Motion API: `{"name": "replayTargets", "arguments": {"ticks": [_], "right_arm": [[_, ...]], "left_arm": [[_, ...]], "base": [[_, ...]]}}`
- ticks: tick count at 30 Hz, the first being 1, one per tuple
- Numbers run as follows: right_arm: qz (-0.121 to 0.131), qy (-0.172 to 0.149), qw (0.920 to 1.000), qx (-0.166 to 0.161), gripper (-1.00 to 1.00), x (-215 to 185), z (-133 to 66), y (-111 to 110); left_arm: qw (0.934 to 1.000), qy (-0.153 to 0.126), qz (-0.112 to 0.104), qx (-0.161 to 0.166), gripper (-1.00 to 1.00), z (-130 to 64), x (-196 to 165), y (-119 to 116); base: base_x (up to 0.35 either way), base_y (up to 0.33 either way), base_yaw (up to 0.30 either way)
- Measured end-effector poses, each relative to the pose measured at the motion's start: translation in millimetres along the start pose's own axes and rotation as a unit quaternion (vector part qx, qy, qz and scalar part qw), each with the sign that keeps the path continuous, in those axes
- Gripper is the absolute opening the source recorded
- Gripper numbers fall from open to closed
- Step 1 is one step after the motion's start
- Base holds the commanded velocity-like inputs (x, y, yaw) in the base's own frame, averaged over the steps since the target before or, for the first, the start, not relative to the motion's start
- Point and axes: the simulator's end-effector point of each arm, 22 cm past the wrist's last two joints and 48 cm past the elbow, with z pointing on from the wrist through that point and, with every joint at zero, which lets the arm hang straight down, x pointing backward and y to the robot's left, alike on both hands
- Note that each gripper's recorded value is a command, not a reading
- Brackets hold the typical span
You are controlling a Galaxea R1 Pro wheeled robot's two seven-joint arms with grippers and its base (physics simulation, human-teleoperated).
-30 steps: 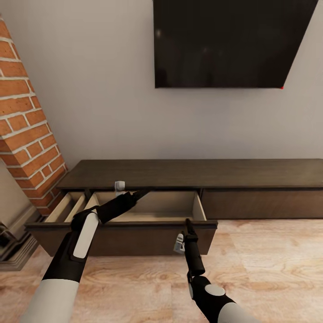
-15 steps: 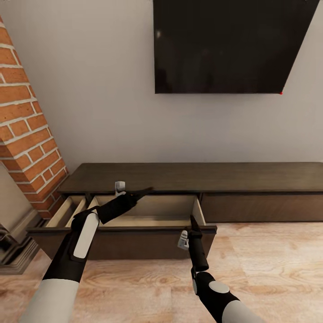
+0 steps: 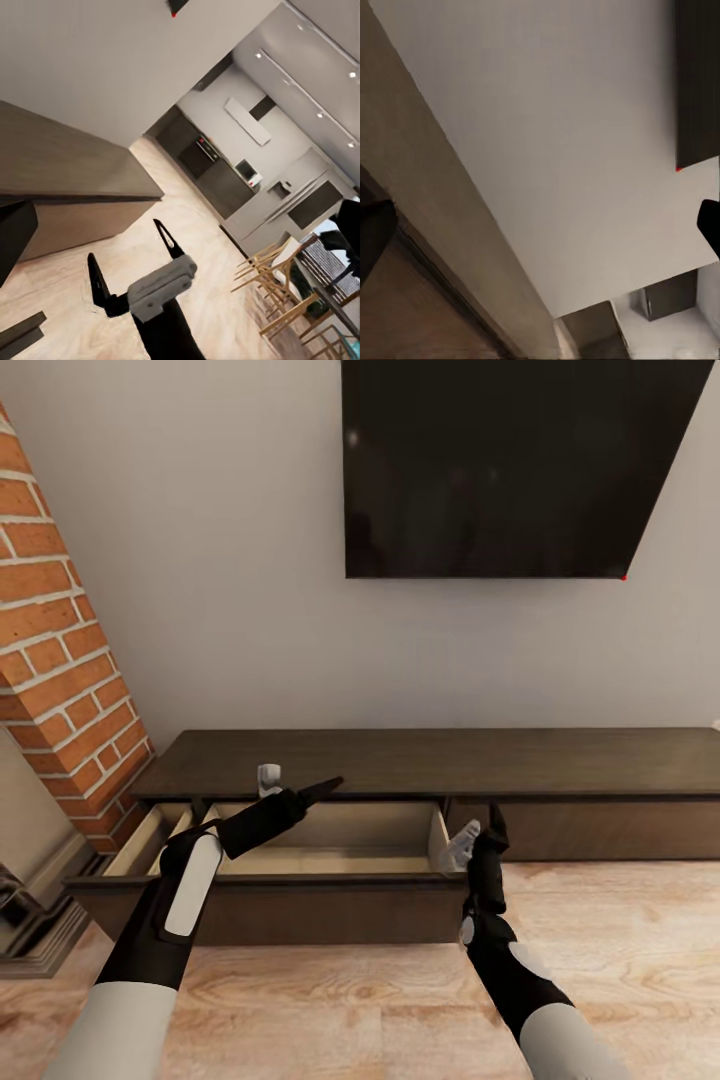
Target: Place each of the two pumpkins and all three candles from the living room inside a cabinet in the living room (use any cabinet), then make sure every cabinet is closed, and position the cauldron so it is next to a table in the living room.
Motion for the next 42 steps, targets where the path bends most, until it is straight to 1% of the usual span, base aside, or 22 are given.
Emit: {"name": "replayTargets", "arguments": {"ticks": [2,4,5,6,8,9,11,12,14,15,17,18,20,21,23,24,25,27,29,36,38,42], "right_arm": [[0.048,0.036,0.9974,-0.04,1.0,17,15.5,-5],[0.109,0.061,0.9886,-0.084,1.0,27,27.3,-13],[0.122,0.064,0.9861,-0.092,1.0,26,29.5,-16],[0.144,0.066,0.9815,-0.107,1.0,25,32.3,-19],[0.19,0.066,0.9696,-0.139,1.0,18,35.3,-21],[0.213,0.063,0.9623,-0.158,1.0,12,35.2,-20],[0.256,0.052,0.9433,-0.205,1.0,-6,30.8,-11],[0.267,0.048,0.9374,-0.219,1.0,-12,29.1,-8],[0.301,0.029,0.9117,-0.279,1.0,-35,18.2,7],[0.315,0.017,0.8967,-0.31,1.0,-47,10.9,14],[0.336,-0.001,0.8716,-0.357,1.0,-66,-1.3,21],[0.34,-0.005,0.8665,-0.365,1.0,-70,-3.2,21],[0.353,-0.014,0.8534,-0.383,1.0,-80,-7.9,20],[0.37,-0.019,0.8418,-0.393,1.0,-87,-10.6,19],[0.379,-0.022,0.8364,-0.396,1.0,-91,-10.5,15],[0.381,-0.023,0.8353,-0.396,1.0,-93,-10.3,13],[0.381,-0.025,0.8346,-0.397,1.0,-95,-11.6,13],[0.381,-0.025,0.8345,-0.397,1.0,-96,-10.7,9],[0.381,-0.025,0.8339,-0.398,1.0,-98,-10.3,6],[0.38,-0.025,0.8341,-0.399,1.0,-102,-6.6,-7],[0.38,-0.025,0.834,-0.399,1.0,-103,-5.6,-10],[0.38,-0.026,0.8339,-0.399,1.0,-104,-6.0,-10]], "left_arm": [[1.0,0.0,0.003,0.004,1.0,0.9,0,-3],[1.0,0.001,0.004,0.004,1.0,3.0,-4,-6],[1.0,0.001,0.003,0.004,1.0,3.7,-5,-8],[1.0,0.001,0.003,0.003,1.0,4.4,-7,-9],[1.0,0.002,0.004,0.002,1.0,5.6,-11,-11],[1.0,0.002,0.005,0.002,1.0,6.3,-13,-12],[1.0,0.001,0.008,0.001,1.0,8.4,-19,-15],[1.0,0.001,0.009,0.0,1.0,9.1,-21,-16],[0.9999,0.0,0.012,-0.006,1.0,10.8,-26,-17],[0.9998,-0.001,0.013,-0.013,1.0,11.5,-29,-15],[0.9995,-0.002,0.014,-0.03,1.0,12.4,-33,-11],[0.9993,-0.003,0.015,-0.035,1.0,12.9,-35,-10],[0.9983,-0.004,0.016,-0.056,1.0,12.6,-40,-3],[0.9964,-0.006,0.017,-0.083,1.0,11.0,-43,8],[0.9946,-0.007,0.018,-0.102,1.0,9.6,-48,13],[0.9938,-0.008,0.019,-0.109,1.0,8.7,-50,16],[0.9928,-0.004,0.021,-0.118,1.0,9.1,-51,20],[0.9923,-0.002,0.024,-0.122,1.0,9.9,-54,19],[0.9908,0.006,0.032,-0.131,1.0,10.7,-54,21],[0.9911,0.003,0.035,-0.128,1.0,11.9,-68,10],[0.9907,0.001,0.036,-0.131,1.0,7.8,-75,10],[0.9899,0.001,0.047,-0.134,1.0,-0.6,-81,11]], "base": [[0.0,0.0,0.0],[0.0,0.0,0.0],[0.0,0.0,0.0],[0.0,0.0,0.0],[0.0,0.0,0.0],[0.0,0.0,0.0],[0.0,0.0,0.0],[0.0,0.0,0.0],[0.0,0.0,0.0],[0.0,0.0,0.0],[0.0,0.0,0.0],[0.0,0.0,0.0],[0.0,0.0,0.0],[0.0,0.0,0.0],[0.0,0.0,0.0],[0.0,0.0,0.0],[0.0,0.0,0.0],[0.0,0.0,0.0],[0.0,0.0,0.0],[0.0,0.0,0.0],[0.0,0.0,-0.002],[0.0,0.0,-0.093]]}}
